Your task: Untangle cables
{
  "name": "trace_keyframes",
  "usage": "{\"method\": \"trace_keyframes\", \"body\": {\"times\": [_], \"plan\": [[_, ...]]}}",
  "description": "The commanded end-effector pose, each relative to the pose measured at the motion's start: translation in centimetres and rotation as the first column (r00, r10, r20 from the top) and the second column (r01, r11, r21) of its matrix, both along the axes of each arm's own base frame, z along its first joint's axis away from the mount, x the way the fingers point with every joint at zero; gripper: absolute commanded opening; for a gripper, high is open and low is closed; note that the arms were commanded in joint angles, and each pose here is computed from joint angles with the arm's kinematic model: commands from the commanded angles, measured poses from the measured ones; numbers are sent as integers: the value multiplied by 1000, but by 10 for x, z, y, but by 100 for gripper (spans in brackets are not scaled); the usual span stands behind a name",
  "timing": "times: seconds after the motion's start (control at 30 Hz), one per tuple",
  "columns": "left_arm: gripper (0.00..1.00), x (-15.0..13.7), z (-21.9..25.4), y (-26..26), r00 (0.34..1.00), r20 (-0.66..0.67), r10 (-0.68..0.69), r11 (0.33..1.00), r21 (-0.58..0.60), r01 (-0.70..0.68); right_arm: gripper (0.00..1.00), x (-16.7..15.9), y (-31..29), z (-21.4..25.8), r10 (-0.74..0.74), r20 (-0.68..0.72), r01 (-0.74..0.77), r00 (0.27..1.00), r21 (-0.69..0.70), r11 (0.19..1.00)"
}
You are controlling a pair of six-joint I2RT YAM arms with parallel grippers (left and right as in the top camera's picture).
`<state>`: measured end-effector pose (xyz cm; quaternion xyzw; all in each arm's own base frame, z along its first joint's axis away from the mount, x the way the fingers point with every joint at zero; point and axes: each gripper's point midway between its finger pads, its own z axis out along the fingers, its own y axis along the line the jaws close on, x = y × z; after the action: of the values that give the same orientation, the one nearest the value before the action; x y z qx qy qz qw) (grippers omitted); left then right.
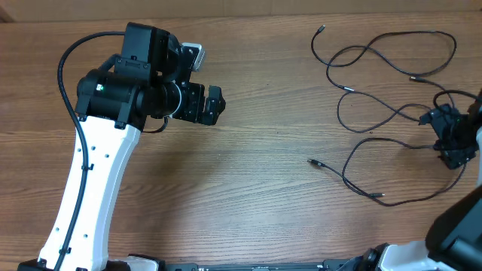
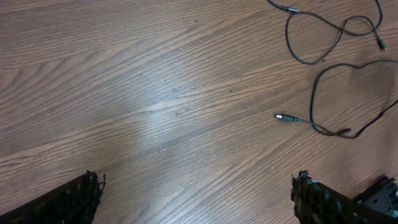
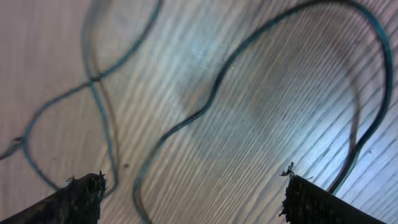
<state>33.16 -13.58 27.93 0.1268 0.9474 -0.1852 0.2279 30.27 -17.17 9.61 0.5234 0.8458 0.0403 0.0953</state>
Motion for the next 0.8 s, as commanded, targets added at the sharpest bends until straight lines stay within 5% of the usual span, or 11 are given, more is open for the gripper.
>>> {"method": "trace_keyframes", "body": {"times": [0.0, 0.13, 0.37, 0.77], "plan": [[100, -3, 4, 1, 1000, 2, 15, 1000, -7, -15, 93, 2, -7, -19, -16, -55, 16, 998, 6, 1000], [100, -3, 4, 1, 1000, 3, 15, 1000, -7, -15, 85, 5, -9, -45, -14, -97, 17, 995, 33, 999], [100, -3, 4, 1, 1000, 3, 15, 1000, -7, -15, 56, 18, -25, -51, -23, -61, 22, 998, -31, 999], [99, -1, 5, 1, 1000, 9, 15, 1000, -8, -15, 53, 13, -48, -63, -56, -113, 38, 992, -152, 988]]}}
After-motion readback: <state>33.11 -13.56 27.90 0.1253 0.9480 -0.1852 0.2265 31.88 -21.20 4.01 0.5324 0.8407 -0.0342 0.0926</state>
